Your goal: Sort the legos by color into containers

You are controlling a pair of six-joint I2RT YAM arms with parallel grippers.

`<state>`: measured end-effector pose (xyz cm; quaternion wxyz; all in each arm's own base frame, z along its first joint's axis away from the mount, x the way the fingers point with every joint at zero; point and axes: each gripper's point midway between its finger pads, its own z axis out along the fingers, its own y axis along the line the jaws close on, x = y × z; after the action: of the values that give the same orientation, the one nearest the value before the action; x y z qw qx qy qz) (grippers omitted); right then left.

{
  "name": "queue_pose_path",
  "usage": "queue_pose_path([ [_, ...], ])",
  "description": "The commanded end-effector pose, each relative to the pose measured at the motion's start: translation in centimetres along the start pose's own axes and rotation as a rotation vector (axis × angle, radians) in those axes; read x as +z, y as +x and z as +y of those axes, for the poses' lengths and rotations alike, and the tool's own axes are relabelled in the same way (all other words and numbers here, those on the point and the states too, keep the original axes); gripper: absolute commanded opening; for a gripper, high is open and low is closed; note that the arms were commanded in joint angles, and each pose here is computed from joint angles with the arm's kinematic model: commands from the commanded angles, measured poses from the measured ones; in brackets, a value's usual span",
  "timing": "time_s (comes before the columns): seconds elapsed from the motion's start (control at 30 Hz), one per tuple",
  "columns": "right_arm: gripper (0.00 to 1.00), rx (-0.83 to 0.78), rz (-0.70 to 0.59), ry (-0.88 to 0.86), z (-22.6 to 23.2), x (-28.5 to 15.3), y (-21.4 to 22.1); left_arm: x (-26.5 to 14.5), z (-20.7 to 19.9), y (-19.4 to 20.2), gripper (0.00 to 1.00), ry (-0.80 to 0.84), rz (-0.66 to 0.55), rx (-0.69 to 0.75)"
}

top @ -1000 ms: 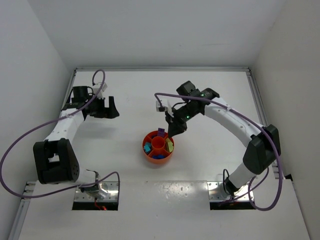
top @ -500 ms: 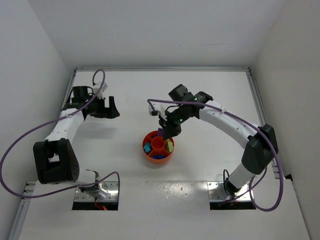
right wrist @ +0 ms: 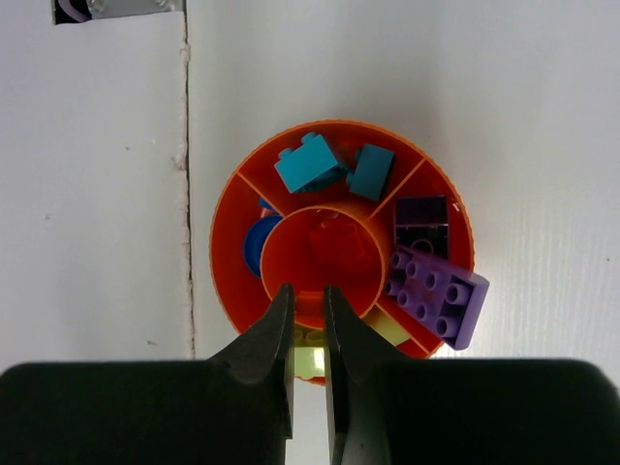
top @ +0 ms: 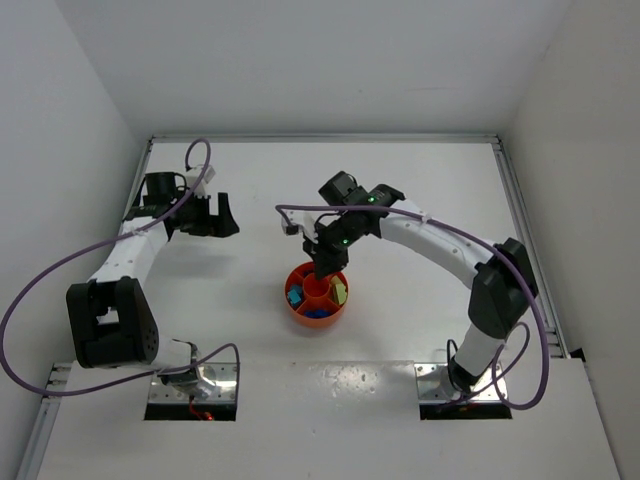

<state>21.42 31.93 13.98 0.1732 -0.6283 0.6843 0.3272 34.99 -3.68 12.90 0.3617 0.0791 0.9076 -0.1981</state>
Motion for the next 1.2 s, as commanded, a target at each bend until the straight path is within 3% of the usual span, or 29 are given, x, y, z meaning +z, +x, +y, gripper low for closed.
queue_pose_path([
  [0.0, 0.03, -0.052, -0.038, 0.037, -0.5, -0.3, -2.2, -0.5, 0.3, -0.7, 1.00, -0.003, -0.031, 0.030],
  [0.5, 0.08, -0.064, 0.015, 0.042, -0.1, 0.9, -1.7, -0.5, 0.2, -0.5, 1.00, -0.002, -0.023, 0.035],
  [0.93, 0.38, -0.068, 0.025, 0.070, -0.6, 0.9, -1.5, -0.5, 0.1, -0.5, 1.00, 0.007, -0.025, 0.044],
  [1.17, 0.40, -0.068, 0.030, 0.078, -0.6, 0.7, -1.3, -0.5, 0.0, -0.5, 1.00, 0.016, -0.026, 0.044],
])
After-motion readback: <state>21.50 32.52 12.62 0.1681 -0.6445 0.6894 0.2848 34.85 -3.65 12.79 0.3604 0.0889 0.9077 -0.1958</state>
